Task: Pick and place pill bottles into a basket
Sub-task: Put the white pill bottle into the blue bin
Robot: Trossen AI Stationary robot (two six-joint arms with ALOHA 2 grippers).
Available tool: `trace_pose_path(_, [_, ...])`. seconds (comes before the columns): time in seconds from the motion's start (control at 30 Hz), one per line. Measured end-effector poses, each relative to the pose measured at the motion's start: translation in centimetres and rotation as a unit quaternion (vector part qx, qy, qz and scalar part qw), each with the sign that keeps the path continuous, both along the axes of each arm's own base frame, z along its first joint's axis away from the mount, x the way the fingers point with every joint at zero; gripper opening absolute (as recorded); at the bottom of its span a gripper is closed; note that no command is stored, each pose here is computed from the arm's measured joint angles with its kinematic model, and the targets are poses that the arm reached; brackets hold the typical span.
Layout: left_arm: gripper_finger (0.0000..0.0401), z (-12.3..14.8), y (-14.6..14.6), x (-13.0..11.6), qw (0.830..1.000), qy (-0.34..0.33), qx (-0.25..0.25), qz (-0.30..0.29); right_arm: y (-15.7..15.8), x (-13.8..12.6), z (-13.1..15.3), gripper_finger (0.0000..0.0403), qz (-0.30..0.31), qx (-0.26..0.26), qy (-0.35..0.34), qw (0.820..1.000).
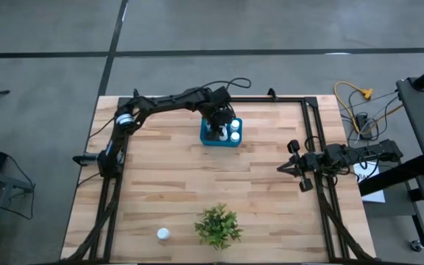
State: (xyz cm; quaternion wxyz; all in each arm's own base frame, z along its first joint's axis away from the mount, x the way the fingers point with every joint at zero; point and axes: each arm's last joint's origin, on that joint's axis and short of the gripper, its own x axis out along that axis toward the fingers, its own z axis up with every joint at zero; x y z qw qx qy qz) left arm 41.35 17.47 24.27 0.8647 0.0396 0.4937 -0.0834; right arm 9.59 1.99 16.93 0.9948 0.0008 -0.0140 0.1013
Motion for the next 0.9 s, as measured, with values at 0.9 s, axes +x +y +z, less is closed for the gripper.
trace_pose_path(0.9, [0.0142,-0.74,-0.42,0.39,1.000,0.021,0.017,0.004,0.00,0.00,-0.01,0.0012,0.000,0.000,0.000,1.000])
